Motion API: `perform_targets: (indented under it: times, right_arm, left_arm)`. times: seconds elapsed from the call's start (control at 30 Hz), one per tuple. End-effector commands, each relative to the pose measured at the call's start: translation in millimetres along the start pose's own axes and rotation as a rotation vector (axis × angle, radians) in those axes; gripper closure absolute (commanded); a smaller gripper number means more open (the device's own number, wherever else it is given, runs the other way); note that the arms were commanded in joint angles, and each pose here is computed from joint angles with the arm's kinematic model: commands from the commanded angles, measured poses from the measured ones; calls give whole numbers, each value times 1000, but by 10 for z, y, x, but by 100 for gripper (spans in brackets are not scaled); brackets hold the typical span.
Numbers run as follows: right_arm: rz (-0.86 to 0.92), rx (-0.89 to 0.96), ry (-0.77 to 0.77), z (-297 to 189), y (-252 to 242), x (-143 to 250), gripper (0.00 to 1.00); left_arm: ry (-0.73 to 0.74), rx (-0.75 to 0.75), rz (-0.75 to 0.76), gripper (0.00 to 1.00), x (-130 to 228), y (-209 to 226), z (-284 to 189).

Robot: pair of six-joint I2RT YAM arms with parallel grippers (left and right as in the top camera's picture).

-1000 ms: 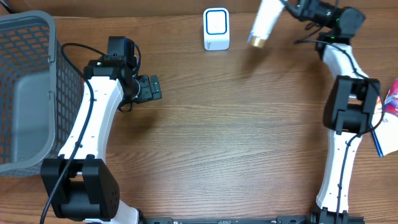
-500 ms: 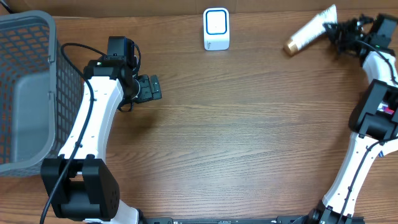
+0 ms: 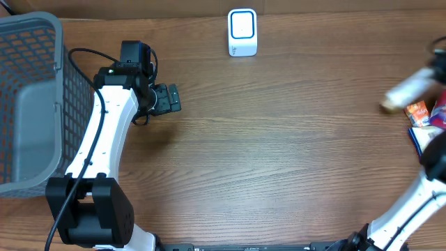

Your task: Scan the item barcode

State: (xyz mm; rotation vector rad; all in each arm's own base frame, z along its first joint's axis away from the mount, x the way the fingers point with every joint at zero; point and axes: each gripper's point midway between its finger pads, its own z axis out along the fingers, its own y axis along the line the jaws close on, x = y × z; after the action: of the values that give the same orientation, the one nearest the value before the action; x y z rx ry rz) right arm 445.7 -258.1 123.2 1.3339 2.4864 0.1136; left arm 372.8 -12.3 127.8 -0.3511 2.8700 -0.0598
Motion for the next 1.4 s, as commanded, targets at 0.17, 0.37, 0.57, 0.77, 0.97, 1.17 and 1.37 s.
perform_targets:
  times: [0.17, 0.37, 0.57, 0.77, 0.97, 1.17, 1.37]
  right_arm:
    - [49, 265, -124, -566, -1186, -341, 0]
    - [6, 136, -149, -761, -1081, -399, 0]
    - [-103, -84, -460, -1865, -311, -638, 0]
    - [-304, -404, -921, -3596, 726, -499, 0]
    - [-451, -563, -1187, -4534, 1198, -193, 0]
    - [-600, -750, -1162, -4829, 1480, 310, 0]
    - [-900, -663, -1125, -4427, 1775, 679, 0]
  left_arm:
    - [-38, -100, 85, 0, -95, 181, -41]
    - [-45, -142, 98, 0, -110, 252, -48]
    - [-241, -36, 77, 0, -586, 16, -99]
    - [-685, 40, 78, 0, -1549, -210, -577]
    - [-1130, -147, 458, 0, -2172, -387, -1464]
    - [-1156, -593, 494, 0, -2136, 77, -2042]
    - [-1045, -650, 538, 0, -1852, 248, -2179]
